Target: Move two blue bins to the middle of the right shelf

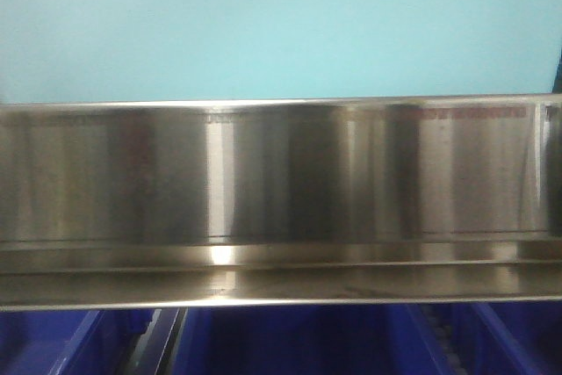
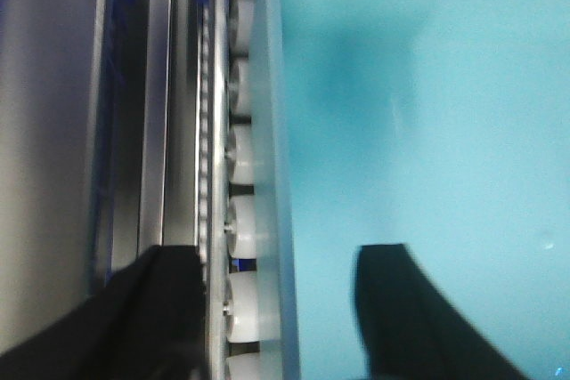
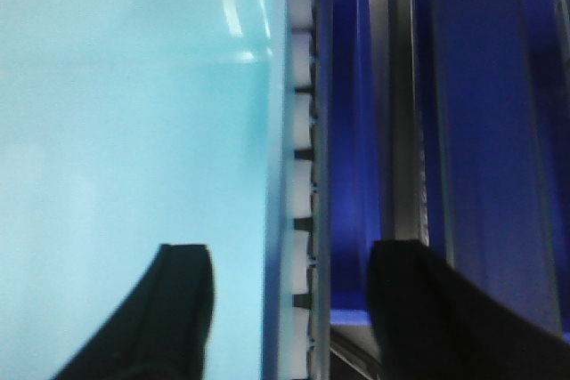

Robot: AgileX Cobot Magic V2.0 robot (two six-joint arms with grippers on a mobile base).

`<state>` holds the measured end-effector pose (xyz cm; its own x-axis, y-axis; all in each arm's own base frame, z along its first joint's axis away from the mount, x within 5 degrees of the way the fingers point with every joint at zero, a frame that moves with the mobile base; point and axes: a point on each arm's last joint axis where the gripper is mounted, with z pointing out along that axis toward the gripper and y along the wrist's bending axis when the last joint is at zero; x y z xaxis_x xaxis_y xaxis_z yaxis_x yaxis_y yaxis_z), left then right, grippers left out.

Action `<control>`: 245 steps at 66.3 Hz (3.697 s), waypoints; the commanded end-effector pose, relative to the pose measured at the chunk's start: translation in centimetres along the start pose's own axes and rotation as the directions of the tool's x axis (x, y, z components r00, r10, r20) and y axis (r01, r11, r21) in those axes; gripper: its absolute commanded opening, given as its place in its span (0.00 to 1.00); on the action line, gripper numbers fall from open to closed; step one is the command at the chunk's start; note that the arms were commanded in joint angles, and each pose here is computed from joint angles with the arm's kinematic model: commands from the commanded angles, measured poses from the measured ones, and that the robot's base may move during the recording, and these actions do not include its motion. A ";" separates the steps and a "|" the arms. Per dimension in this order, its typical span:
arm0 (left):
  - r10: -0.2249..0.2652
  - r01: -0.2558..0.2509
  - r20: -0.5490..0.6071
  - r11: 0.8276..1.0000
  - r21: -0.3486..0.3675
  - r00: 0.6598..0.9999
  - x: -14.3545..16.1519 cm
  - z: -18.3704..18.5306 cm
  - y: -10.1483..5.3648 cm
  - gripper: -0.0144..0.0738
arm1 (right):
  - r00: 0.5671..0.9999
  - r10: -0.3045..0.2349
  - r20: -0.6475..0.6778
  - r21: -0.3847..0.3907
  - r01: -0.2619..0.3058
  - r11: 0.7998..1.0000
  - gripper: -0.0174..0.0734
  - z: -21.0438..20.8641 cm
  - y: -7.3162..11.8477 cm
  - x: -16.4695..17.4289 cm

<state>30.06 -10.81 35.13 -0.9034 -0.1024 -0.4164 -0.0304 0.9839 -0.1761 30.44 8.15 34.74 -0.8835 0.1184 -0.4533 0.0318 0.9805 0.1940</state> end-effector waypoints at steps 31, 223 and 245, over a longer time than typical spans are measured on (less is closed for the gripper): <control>0.002 -0.001 -0.011 0.999 0.036 1.000 -0.2 0.2 -0.3 0.04 | 0.998 -0.066 0.005 0.020 0.066 0.998 0.01 -0.2 0.0 -0.2; 0.127 -0.159 0.688 0.987 -0.017 0.715 -5.1 -17.1 -0.2 0.04 | 0.805 -0.147 0.575 -0.061 0.222 0.973 0.01 -15.1 1.8 -4.1; 0.127 -0.159 0.689 0.987 -0.016 0.713 -5.2 -17.1 -0.2 0.04 | 0.805 -0.146 0.575 -0.063 0.221 0.973 0.01 -15.1 1.8 -4.1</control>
<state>27.70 -8.46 51.27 -0.4422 -0.0574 -0.8951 0.1094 0.9871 -0.1173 27.50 7.56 49.27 -0.4888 0.0652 -0.8699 -0.1914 0.9649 0.1799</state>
